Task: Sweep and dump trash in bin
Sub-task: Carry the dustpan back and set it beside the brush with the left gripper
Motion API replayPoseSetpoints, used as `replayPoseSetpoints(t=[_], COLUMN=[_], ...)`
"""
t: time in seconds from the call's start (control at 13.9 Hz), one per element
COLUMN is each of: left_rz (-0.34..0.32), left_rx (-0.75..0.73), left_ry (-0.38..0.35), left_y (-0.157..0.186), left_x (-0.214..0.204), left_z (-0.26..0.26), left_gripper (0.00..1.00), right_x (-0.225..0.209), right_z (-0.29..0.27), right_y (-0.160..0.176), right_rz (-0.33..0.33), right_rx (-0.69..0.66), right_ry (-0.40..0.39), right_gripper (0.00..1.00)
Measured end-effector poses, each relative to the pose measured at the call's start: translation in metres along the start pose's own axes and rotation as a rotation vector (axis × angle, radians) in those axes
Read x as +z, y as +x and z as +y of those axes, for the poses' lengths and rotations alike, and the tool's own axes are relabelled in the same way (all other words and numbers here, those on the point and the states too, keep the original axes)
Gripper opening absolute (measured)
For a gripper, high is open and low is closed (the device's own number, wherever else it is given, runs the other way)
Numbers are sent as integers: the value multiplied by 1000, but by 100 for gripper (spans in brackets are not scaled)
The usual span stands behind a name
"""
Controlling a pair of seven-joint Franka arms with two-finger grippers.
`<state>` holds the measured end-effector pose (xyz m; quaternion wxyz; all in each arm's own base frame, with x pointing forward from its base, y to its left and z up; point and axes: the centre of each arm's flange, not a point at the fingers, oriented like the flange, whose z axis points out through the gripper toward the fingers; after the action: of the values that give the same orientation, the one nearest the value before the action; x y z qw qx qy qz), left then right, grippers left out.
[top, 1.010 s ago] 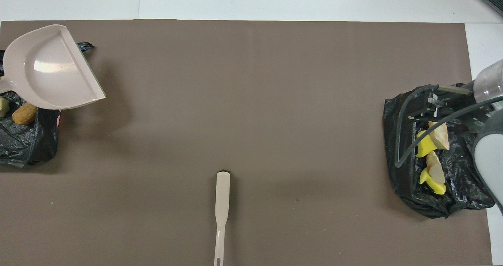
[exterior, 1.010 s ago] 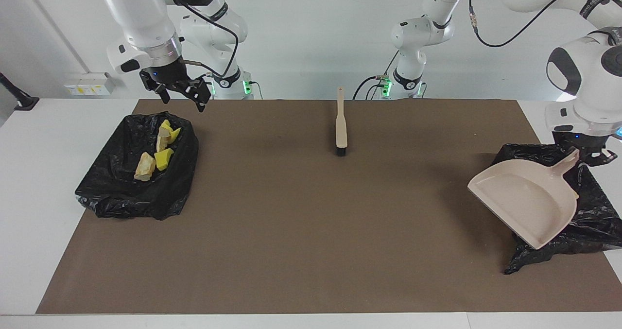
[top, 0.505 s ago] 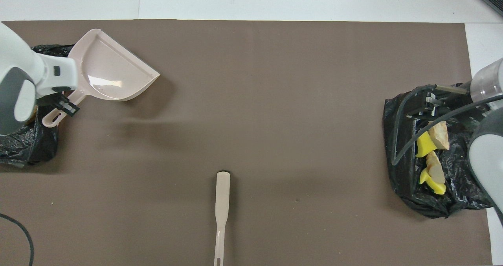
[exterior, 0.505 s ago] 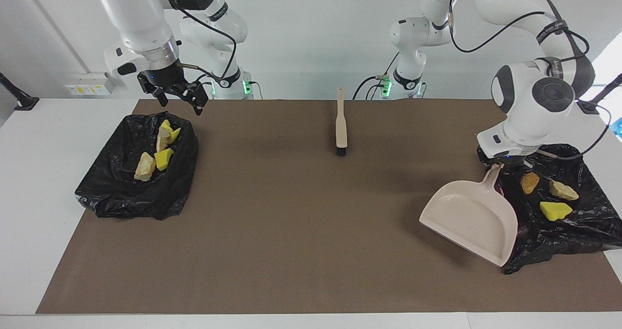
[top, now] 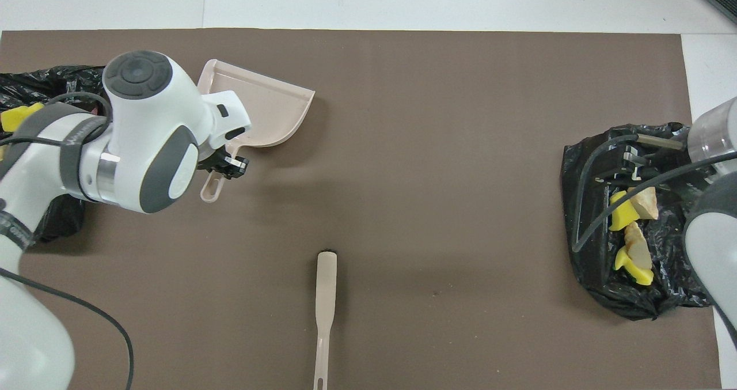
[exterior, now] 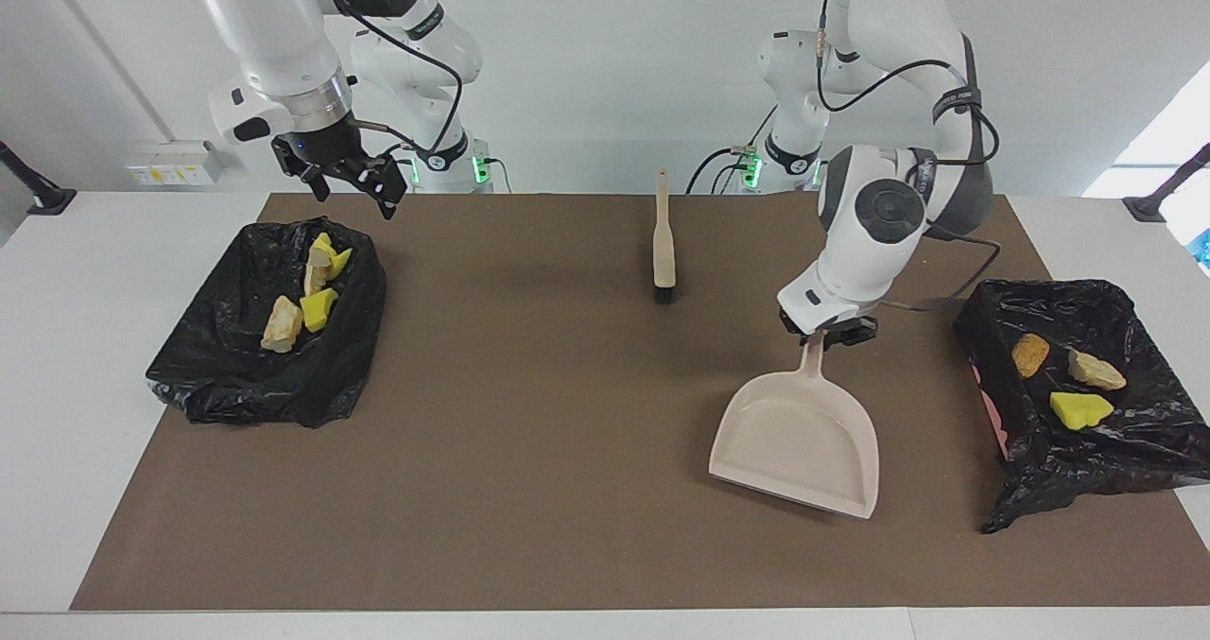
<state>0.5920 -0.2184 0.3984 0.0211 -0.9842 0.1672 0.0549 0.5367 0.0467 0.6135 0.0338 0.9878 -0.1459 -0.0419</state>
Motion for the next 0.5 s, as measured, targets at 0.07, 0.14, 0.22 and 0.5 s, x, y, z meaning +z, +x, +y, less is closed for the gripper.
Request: replayPoseSetpoints(t=[0.07,0.14,0.22,0.5], left_rz=[7,9,5,30], left_rx=[-17,-34,-49,-164], left_ry=[-13,-32,-52,-98], left_y=[1,1,0,-4], left_x=[2,4,5,1], left_z=[25,46,64,120], left_gripper=[31,31,31,31], right_x=[0,0,1,2], right_z=[0,0,0,0], right_y=[-1,-1,-1,-1], right_rz=[-1,-1,-2,-1], right_rx=[0,0,0,-12], right_ry=[0,-1,-1,0], right_gripper=[100,100,100,100])
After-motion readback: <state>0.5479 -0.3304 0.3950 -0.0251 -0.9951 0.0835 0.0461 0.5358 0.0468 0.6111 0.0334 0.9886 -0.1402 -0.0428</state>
